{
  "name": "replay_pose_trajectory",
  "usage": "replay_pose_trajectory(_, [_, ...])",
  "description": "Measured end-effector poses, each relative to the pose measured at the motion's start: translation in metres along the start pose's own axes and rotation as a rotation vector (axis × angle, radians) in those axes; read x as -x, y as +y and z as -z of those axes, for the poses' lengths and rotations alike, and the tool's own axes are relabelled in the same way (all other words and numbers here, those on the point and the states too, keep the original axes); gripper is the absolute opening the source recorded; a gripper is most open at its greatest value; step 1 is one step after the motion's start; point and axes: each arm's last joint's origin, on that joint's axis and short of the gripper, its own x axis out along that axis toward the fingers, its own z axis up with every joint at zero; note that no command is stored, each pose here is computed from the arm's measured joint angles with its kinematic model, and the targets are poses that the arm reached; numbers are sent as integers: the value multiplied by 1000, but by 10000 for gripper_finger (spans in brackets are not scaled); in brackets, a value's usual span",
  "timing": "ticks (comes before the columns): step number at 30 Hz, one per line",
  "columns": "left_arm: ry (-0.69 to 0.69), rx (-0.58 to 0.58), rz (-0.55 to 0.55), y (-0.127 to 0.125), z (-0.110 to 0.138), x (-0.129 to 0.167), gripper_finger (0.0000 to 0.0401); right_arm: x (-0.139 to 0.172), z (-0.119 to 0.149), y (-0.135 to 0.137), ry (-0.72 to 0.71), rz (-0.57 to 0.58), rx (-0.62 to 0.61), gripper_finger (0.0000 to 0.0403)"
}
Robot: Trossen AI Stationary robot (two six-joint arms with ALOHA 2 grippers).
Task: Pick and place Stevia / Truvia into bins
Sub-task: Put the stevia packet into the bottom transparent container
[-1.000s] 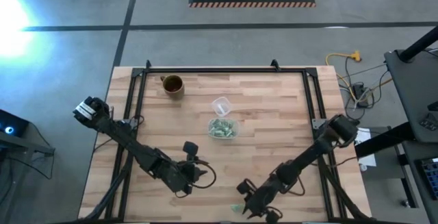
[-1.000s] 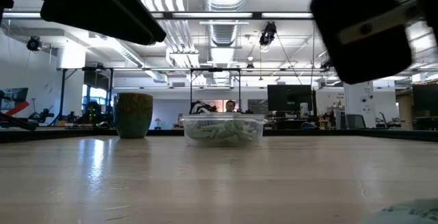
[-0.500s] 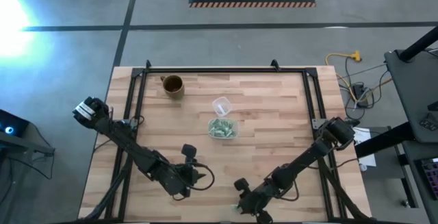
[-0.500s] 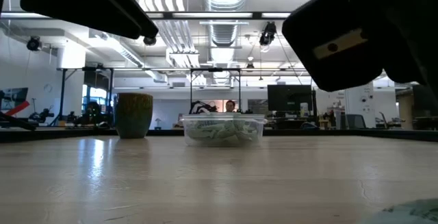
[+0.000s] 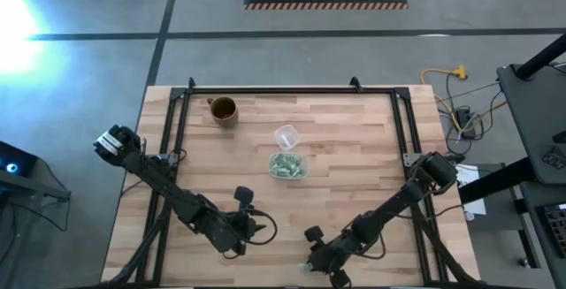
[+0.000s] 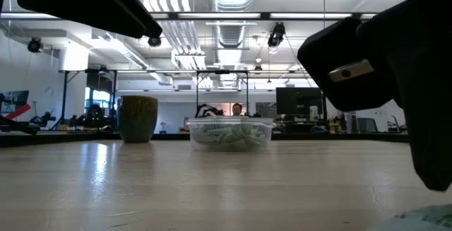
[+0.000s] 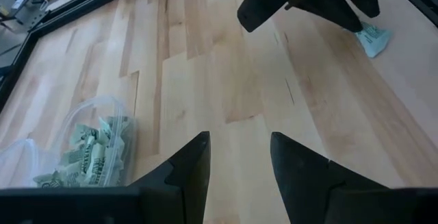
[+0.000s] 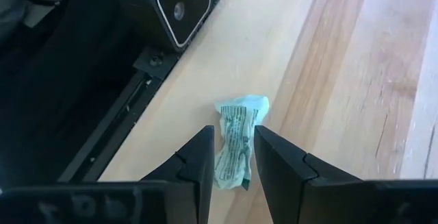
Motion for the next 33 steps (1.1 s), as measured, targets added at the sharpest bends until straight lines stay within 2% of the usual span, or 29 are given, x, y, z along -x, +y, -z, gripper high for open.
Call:
replay_pose_trajectory(11, [3,-3,-1,0,1,0,137,-1,5,-1,22,5,1,91])
replay_pose_trajectory(22, [3,-3,-1,0,1,0,137,-1,7,-2,37,9,8,41])
replay_pose_trajectory(27, [3,-4,-1,0,1,0,137,-1,7,-2,37,9,52,15])
replay_pose_trajectory(33, [3,-4,-1,0,1,0,137,6,2,-2,63,45,78,9])
